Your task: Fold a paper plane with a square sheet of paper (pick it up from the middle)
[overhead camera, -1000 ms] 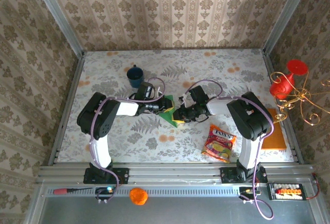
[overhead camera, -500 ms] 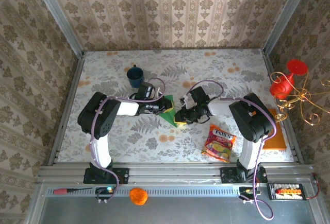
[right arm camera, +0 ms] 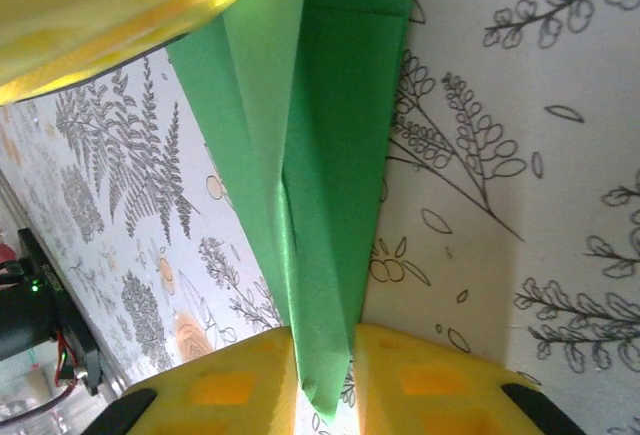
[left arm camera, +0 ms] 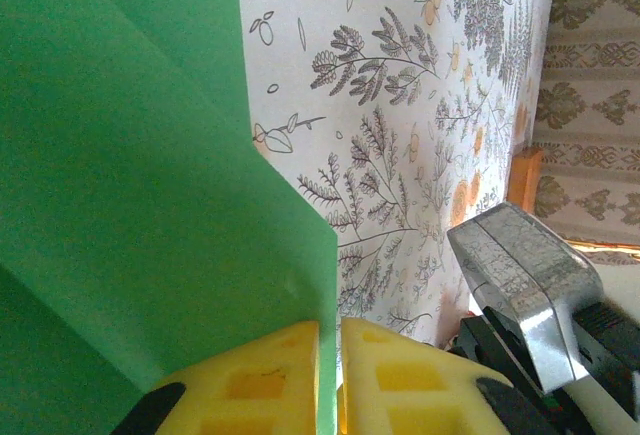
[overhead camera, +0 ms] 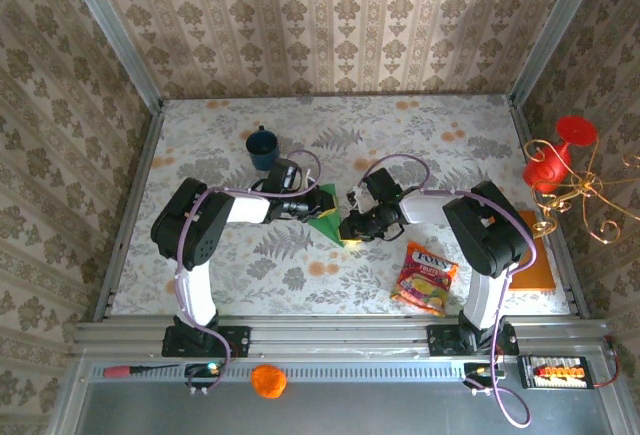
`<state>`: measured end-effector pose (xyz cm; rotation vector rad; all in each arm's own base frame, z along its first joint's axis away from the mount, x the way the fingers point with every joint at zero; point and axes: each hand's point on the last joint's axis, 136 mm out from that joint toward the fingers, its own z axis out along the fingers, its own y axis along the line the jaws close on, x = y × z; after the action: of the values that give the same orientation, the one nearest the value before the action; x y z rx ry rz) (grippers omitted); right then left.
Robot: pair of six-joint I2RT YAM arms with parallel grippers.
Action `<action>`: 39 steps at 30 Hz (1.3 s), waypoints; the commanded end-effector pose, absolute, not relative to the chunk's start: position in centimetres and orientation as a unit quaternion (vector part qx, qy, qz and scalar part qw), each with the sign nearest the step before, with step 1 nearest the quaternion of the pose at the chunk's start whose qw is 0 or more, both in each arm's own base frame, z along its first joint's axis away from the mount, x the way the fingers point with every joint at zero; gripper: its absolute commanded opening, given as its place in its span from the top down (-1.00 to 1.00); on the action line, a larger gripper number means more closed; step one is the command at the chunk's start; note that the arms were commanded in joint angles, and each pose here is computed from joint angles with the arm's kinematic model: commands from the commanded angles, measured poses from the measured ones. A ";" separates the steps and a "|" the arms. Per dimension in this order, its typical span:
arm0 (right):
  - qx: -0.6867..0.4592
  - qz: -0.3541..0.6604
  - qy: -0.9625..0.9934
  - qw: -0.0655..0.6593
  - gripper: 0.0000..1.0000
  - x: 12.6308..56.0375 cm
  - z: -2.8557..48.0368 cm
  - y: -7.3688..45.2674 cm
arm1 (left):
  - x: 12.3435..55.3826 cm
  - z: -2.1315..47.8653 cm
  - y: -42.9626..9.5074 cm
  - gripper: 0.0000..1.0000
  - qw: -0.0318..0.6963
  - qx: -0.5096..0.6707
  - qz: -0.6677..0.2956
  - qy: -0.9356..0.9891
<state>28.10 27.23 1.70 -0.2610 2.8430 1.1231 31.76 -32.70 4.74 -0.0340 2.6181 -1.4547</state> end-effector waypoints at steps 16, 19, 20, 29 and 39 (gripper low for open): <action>-0.079 0.313 0.947 -0.002 0.68 26.5 -1.5 25.9 | 32.3 4.1 -33.0 0.71 0.075 -0.002 -0.479 0.875; -0.077 0.315 0.946 0.001 0.68 26.6 -1.3 26.0 | 32.3 4.0 -32.9 0.71 0.074 -0.003 -0.477 0.876; -0.077 0.318 0.945 0.004 0.68 26.7 -1.1 26.1 | 32.3 4.0 -32.9 0.71 0.074 -0.003 -0.477 0.876; -0.057 0.349 0.933 0.062 0.44 28.5 3.1 26.3 | 32.2 3.8 -32.8 0.72 0.073 -0.003 -0.474 0.877; -0.038 0.333 0.937 0.096 0.29 30.1 4.5 25.8 | 32.3 3.6 -32.5 0.72 0.074 -0.005 -0.469 0.880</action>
<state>29.66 26.09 5.13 -0.1425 2.7494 1.0434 31.87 -32.70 4.02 -0.0257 2.6364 -1.4346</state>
